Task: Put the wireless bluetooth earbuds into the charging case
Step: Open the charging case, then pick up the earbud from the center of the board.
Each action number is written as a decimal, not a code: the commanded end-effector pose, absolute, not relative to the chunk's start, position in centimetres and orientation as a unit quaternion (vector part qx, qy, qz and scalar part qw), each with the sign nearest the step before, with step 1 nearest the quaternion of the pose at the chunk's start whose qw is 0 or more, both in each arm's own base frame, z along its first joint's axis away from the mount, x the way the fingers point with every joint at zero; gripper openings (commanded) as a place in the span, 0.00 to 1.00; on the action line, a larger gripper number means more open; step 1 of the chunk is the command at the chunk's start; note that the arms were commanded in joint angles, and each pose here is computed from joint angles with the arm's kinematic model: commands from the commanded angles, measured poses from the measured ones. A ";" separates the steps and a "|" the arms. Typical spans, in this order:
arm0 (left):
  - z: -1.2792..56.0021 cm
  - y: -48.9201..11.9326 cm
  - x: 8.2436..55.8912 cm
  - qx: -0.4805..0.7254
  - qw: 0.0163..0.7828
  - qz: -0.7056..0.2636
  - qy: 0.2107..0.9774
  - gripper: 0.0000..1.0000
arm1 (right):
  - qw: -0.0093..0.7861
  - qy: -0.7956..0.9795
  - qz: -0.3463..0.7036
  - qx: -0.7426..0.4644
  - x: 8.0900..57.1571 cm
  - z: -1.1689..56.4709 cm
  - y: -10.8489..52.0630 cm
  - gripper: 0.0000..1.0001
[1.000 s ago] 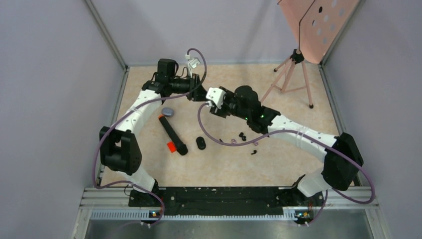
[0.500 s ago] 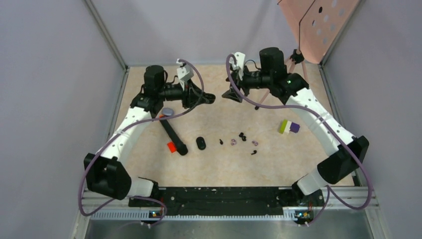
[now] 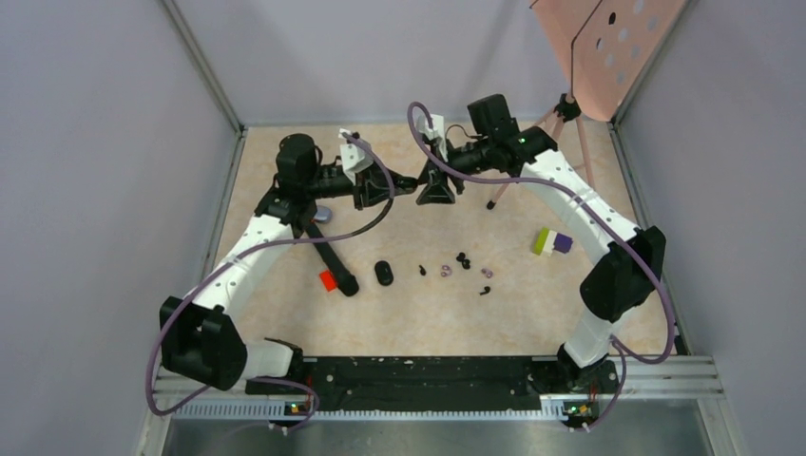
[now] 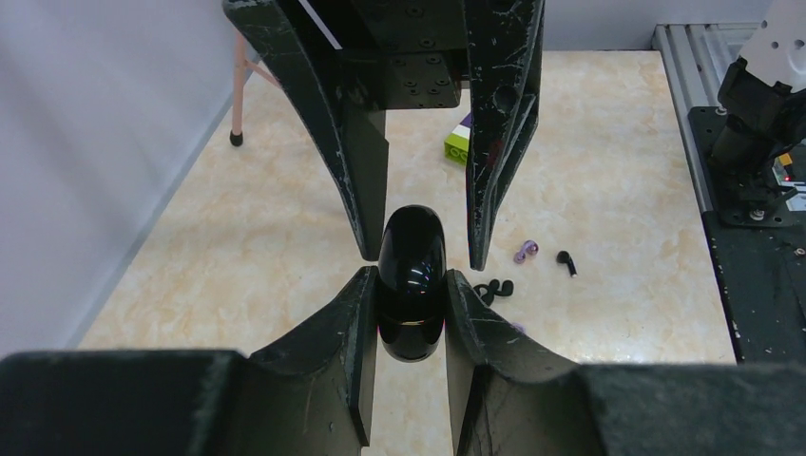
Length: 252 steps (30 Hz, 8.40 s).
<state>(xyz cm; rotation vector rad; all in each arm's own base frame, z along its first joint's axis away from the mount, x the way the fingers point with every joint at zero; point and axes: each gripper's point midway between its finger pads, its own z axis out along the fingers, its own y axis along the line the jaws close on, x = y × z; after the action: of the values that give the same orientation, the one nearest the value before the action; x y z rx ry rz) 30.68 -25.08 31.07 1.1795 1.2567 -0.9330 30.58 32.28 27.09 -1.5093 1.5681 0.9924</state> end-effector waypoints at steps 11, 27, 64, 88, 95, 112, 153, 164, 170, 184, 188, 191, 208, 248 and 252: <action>31.4 -27.3 31.1 0.526 0.569 -0.396 0.492 0.00 | 0.415 0.567 0.381 -0.602 30.4 31.3 33.7 0.36; 29.8 -27.2 31.3 0.461 0.542 -0.438 0.550 0.67 | 0.431 0.584 0.332 -0.602 30.7 31.3 32.2 0.07; 28.5 -27.9 31.6 0.448 0.521 -0.474 0.550 0.21 | 0.431 0.591 0.332 -0.596 30.0 32.0 32.2 0.11; 28.0 -27.9 30.7 0.498 0.548 -0.450 0.498 0.00 | 0.398 0.657 0.366 -0.526 32.2 31.3 32.1 0.51; 28.0 -28.0 30.5 0.499 0.551 -0.448 0.497 0.00 | 0.414 0.674 0.344 -0.506 34.3 31.3 31.8 0.51; 27.7 -28.1 30.7 0.504 0.555 -0.443 0.492 0.00 | 0.440 0.679 0.325 -0.489 36.7 32.3 31.3 0.50; 24.3 -20.3 32.1 0.255 0.533 -0.434 0.680 0.00 | 0.244 0.805 0.150 -0.519 26.2 10.3 17.7 0.29; 23.8 -19.8 32.4 0.242 0.529 -0.417 0.698 0.00 | 0.160 0.876 0.149 -0.430 24.1 8.6 16.4 0.29; 23.3 -19.5 32.7 0.244 0.525 -0.402 0.709 0.00 | 0.113 0.920 0.174 -0.331 22.3 8.1 16.9 0.36; 23.1 -18.6 33.0 0.232 0.518 -0.387 0.727 0.00 | 0.027 0.967 0.157 -0.199 21.1 4.6 17.0 0.38; 23.1 -18.3 32.8 0.228 0.519 -0.383 0.729 0.00 | 0.026 0.972 0.142 -0.185 21.4 3.9 16.7 0.37; 23.0 -18.1 32.7 0.225 0.518 -0.383 0.731 0.00 | 0.027 0.974 0.136 -0.179 21.8 3.5 16.7 0.34; 22.9 -17.6 32.8 0.226 0.525 -0.374 0.730 0.00 | 0.014 0.978 0.123 -0.168 22.8 2.1 16.3 0.31; 22.7 -18.7 33.0 0.256 0.516 -0.397 0.715 0.00 | 0.174 0.931 0.158 -0.279 28.3 10.7 19.3 0.00; 24.0 -19.7 33.5 0.277 0.525 -0.405 0.695 0.00 | 0.304 0.879 0.176 -0.321 31.4 16.7 20.8 0.00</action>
<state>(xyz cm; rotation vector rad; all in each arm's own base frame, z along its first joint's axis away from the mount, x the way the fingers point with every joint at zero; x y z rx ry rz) 32.52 -18.41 20.36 0.5724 1.8066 -0.9610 27.30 18.48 8.11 -0.7404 2.7460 0.4256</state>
